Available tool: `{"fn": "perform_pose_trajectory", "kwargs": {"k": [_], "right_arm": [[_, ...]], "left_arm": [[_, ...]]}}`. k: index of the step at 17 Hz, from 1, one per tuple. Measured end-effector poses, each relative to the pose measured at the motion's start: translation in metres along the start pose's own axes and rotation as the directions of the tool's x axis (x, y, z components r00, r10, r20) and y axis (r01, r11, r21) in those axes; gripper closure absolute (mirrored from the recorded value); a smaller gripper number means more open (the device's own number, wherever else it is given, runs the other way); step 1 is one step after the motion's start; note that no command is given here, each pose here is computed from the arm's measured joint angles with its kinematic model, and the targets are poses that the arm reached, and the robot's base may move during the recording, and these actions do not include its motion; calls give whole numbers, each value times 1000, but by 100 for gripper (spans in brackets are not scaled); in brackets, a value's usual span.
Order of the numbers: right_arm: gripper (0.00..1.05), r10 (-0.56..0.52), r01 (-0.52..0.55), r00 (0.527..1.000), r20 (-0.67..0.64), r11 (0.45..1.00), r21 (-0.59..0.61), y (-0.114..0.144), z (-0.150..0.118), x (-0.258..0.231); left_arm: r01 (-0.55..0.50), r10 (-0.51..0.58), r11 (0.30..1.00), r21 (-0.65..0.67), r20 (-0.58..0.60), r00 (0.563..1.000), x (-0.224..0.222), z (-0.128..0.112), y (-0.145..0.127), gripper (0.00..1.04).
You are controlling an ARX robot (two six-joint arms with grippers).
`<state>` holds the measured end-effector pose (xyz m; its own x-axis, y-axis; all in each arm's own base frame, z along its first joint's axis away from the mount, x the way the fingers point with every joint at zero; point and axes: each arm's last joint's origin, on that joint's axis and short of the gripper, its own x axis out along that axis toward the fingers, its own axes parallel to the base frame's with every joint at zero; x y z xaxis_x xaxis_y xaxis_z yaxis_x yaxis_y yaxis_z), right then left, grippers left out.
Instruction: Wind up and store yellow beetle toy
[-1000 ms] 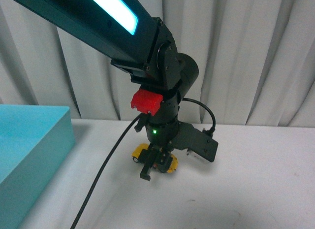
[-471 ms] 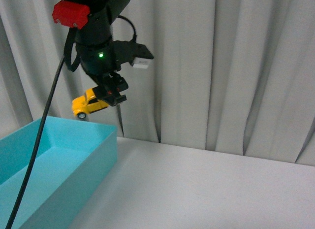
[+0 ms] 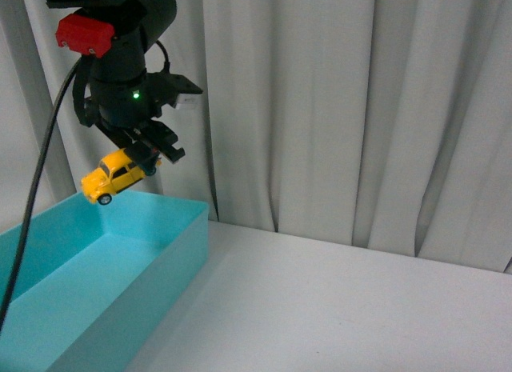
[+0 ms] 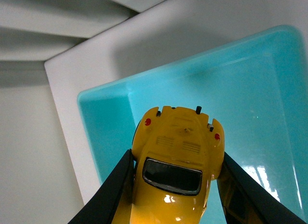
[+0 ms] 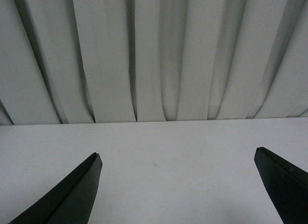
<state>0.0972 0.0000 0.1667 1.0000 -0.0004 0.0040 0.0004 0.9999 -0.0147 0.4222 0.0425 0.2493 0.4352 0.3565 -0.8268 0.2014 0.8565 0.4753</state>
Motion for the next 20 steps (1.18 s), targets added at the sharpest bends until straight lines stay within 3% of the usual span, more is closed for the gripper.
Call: {"fn": "perform_pose_trajectory", "kwargs": {"k": [13,17,20], "right_arm": [[7,0,0,1000,0,1000,0,0,0,0],[7,0,0,1000,0,1000,0,0,0,0],[7,0,0,1000,0,1000,0,0,0,0]], "left_arm": [[-5,-2,992,-123,-62,998,31,-11,8,62],[-17,-8,989,-146,-171,985,88,-47,5,62],[1,-31,991,-136,-216,976,98,-55,-1,62]]}}
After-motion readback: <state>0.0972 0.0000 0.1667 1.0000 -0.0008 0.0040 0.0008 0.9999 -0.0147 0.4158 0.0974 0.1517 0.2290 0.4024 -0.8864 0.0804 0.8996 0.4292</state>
